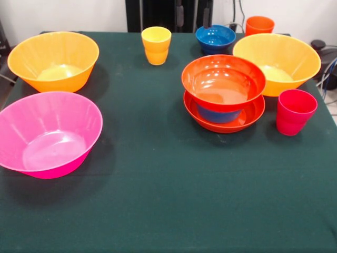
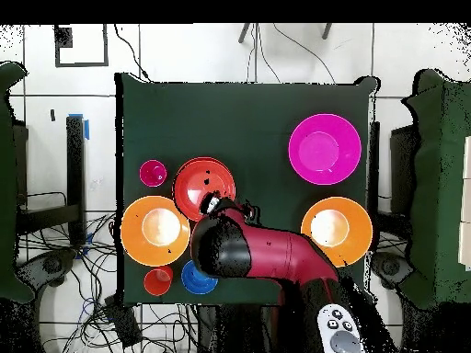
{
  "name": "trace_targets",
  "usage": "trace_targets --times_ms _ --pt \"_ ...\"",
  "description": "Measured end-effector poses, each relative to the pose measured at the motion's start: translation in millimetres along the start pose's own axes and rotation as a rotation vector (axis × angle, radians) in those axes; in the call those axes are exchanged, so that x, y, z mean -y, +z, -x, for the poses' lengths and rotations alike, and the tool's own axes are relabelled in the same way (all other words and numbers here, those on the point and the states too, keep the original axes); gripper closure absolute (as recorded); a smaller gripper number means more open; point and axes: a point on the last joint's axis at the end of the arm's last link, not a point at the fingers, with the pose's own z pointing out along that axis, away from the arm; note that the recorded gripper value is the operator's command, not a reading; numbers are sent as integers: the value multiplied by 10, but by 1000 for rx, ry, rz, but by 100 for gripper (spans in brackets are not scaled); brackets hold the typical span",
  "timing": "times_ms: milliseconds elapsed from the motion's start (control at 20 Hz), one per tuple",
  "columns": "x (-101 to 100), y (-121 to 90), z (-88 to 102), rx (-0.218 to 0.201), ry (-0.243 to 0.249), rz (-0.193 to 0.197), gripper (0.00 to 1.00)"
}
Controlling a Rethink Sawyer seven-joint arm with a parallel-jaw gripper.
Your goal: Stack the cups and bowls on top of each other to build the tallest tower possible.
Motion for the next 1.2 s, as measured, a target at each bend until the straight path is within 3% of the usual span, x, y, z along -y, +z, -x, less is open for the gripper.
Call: trace_targets --times_ms 1200 --pt "-16 0 -25 -16 -3 -1 0"
